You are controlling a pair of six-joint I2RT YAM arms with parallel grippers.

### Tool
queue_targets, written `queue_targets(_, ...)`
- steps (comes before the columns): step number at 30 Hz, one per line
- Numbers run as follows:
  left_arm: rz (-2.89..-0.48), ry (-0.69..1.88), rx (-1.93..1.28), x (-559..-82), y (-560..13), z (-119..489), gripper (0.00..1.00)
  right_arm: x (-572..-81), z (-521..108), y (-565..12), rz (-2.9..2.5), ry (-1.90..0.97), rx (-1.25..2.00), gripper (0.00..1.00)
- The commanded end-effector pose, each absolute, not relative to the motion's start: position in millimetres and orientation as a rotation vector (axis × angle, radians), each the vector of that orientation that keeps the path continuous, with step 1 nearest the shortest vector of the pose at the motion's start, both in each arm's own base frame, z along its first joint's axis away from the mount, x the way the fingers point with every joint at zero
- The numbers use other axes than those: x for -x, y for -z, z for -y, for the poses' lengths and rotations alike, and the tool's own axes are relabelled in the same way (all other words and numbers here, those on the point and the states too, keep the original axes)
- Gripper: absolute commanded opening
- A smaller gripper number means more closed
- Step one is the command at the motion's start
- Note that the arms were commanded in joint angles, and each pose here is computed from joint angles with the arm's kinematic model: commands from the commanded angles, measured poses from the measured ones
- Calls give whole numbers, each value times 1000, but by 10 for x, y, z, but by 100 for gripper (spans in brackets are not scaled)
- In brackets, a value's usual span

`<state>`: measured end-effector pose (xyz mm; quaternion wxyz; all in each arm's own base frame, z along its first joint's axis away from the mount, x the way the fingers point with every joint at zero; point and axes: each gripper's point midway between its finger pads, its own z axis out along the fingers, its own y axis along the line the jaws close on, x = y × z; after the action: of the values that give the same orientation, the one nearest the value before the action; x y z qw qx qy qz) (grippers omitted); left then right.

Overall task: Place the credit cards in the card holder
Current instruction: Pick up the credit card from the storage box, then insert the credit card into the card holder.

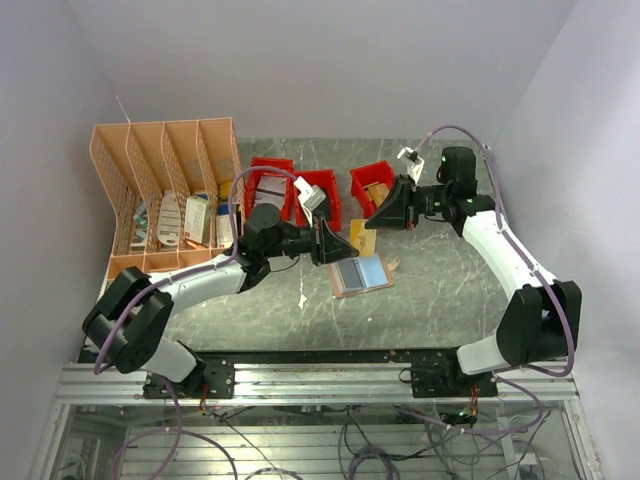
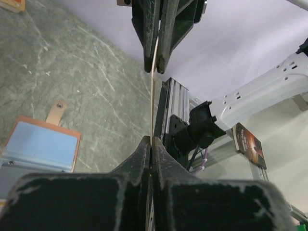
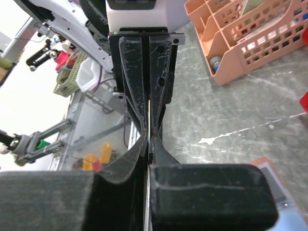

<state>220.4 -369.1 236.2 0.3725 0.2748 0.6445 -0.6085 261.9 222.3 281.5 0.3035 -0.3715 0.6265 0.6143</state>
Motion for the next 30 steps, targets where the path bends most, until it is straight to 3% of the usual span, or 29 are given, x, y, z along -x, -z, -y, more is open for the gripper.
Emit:
queue_targets(1, -1635, 1527, -715, -2286, -2432, 3679, 11, -2475, -2240, -2875, -1610, -1712, 1012, 0)
queue_targets(6, -1743, 1432, -512, -2450, -2231, 3420, 35, -2696, -2045, -2561, -1738, -1651, 815, 0)
queue_targets(9, -1783, 1343, -335, -2532, -2083, 3206, 40, -3015, -1839, -2212, -1875, -1322, 823, 0)
queue_targets(17, -1872, 1323, -155, -2417, -1733, 3329, 32, -2878, -1676, -1483, -2065, -1250, 753, 0)
queue_targets(25, -1972, 1372, -171, -2518, -1244, 3781, 20, -2926, -1656, -1094, -2145, -1404, 680, 0)
queue_targets(30, -2079, 1279, -189, -2579, -866, 3815, 18, -2912, -1648, -920, -2199, -1470, 636, 0)
